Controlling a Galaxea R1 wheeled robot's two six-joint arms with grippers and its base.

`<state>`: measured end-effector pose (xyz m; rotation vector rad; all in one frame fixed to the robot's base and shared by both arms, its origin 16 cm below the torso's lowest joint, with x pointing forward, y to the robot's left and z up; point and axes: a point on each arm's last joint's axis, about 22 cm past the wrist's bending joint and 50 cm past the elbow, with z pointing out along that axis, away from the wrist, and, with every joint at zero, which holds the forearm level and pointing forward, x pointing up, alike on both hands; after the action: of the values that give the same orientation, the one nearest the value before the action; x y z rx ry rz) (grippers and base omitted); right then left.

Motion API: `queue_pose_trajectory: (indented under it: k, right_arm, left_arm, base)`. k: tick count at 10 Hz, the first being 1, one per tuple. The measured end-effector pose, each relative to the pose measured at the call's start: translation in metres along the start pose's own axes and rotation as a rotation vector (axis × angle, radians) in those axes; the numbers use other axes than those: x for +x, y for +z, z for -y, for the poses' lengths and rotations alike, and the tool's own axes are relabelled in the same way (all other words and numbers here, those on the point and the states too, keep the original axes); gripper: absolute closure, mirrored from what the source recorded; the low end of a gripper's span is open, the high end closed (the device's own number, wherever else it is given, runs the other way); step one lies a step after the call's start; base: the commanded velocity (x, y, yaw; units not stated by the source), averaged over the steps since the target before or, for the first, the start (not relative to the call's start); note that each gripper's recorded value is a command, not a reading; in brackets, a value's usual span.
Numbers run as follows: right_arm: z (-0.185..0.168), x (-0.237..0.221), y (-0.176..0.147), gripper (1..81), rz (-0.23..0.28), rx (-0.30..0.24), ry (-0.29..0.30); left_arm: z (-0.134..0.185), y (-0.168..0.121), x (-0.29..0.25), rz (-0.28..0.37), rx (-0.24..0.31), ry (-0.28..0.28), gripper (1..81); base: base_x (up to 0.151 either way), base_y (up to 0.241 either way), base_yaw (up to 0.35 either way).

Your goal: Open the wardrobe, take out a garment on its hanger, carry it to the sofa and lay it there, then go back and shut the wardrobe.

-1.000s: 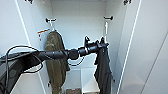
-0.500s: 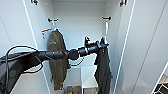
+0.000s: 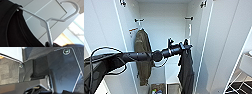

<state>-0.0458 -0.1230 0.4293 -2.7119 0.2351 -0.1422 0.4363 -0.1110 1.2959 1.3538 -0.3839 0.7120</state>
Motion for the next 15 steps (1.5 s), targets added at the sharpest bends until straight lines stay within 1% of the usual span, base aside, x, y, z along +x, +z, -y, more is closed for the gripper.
queue_pose_trajectory:
  k: [1, 2, 4, 11, 13, 15]
  right_arm:
    - [-0.001, -0.008, -0.001, 1.0, 0.008, -0.002, 0.002]
    - [-0.001, -0.010, -0.001, 1.0, 0.013, -0.003, 0.003]
    - [0.000, -0.001, 0.000, 1.0, 0.001, 0.000, -0.001]
    - [0.000, -0.003, 0.000, 1.0, 0.004, 0.000, 0.000]
    - [0.000, -0.011, -0.001, 1.0, 0.012, -0.001, 0.002]
    - [0.000, -0.010, -0.001, 1.0, 0.010, -0.001, 0.001]
  left_arm:
    - [-0.007, 0.001, -0.002, 0.004, -0.008, 0.007, 81.1]
    - [-0.004, 0.002, -0.004, 0.006, -0.007, 0.000, 81.1]
    - [0.002, 0.000, -0.007, 0.004, 0.000, -0.012, 81.1]
    - [0.002, -0.010, -0.005, 0.001, 0.004, -0.011, 81.1]
    - [-0.005, -0.013, -0.009, 0.006, -0.003, -0.007, 81.1]
    - [-0.004, -0.016, -0.009, 0.004, 0.001, -0.010, 81.1]
  base:
    - [-0.129, 0.000, 0.000]
    - [-0.129, 0.000, 0.000]
    - [-0.129, 0.000, 0.000]
    - [-0.121, 0.000, 0.000]
    - [-0.032, 0.000, 0.000]
    - [0.000, 0.000, 0.000]
